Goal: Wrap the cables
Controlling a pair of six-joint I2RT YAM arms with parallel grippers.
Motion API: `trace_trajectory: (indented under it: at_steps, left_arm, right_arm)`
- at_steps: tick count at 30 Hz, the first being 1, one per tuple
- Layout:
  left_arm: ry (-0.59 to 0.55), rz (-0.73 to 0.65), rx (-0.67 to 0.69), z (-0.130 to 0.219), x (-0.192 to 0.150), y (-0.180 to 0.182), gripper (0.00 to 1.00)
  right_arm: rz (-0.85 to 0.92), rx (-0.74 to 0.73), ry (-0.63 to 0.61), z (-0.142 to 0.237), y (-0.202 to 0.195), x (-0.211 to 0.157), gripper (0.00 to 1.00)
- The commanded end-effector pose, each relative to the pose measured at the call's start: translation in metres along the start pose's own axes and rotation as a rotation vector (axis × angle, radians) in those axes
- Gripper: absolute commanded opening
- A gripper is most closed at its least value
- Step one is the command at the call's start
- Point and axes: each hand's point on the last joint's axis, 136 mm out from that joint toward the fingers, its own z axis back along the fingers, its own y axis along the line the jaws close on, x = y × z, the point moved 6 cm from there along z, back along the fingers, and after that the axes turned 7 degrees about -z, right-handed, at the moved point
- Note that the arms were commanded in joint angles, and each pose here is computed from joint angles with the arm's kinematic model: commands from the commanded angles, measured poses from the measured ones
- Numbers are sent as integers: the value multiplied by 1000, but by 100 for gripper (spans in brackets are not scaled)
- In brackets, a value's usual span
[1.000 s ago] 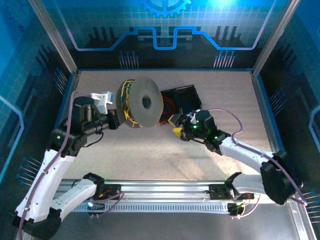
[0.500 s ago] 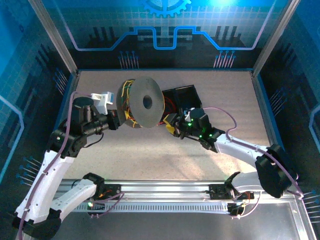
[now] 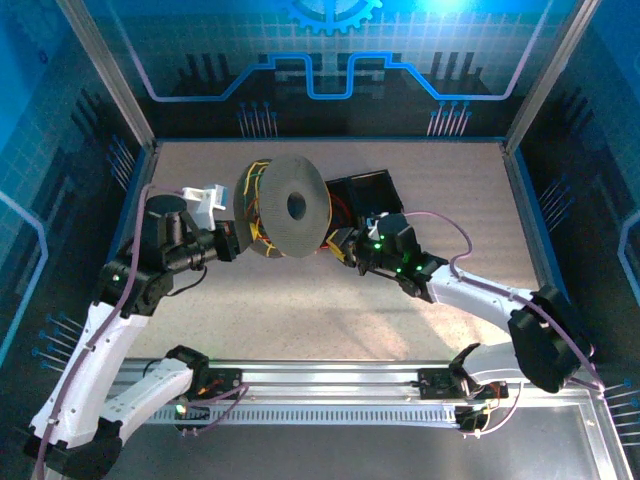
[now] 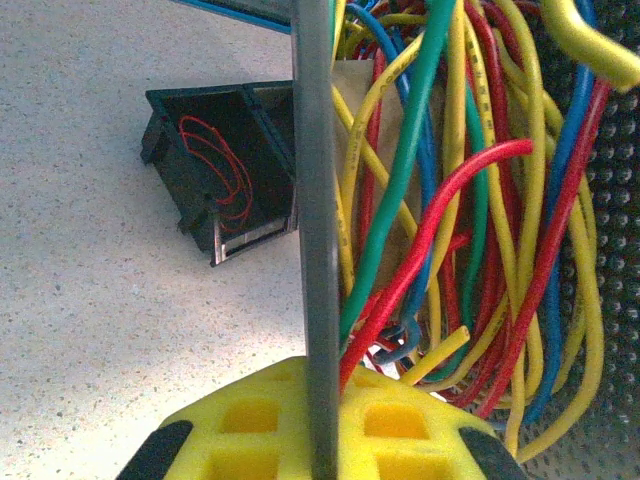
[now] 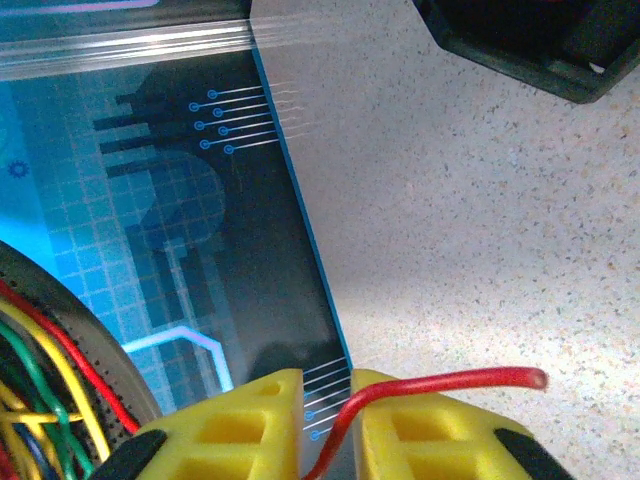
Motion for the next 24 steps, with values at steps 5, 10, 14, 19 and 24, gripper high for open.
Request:
trace_trajectory:
  at_steps: [5,10,14,19,24]
  left_arm:
    - [-132,-52,-141,16,24,-26,0]
    - [19,-12,-204,6,16,-32,0]
    - [101,-9,-197,-1,7,-28,0]
    - [154,5,-176,-10,1,-22,0]
    - [177,14,-197,-15,0,-22,0]
  right_arm:
    - [98,38,-21,-3,15,0,0]
    - [545,46,-140,7,41,15,0]
    - [943,121,-124,12,64,22,0]
    - [1267,216,-106,24,72,23,0]
    - [1432,279,-68,29,74,19,0]
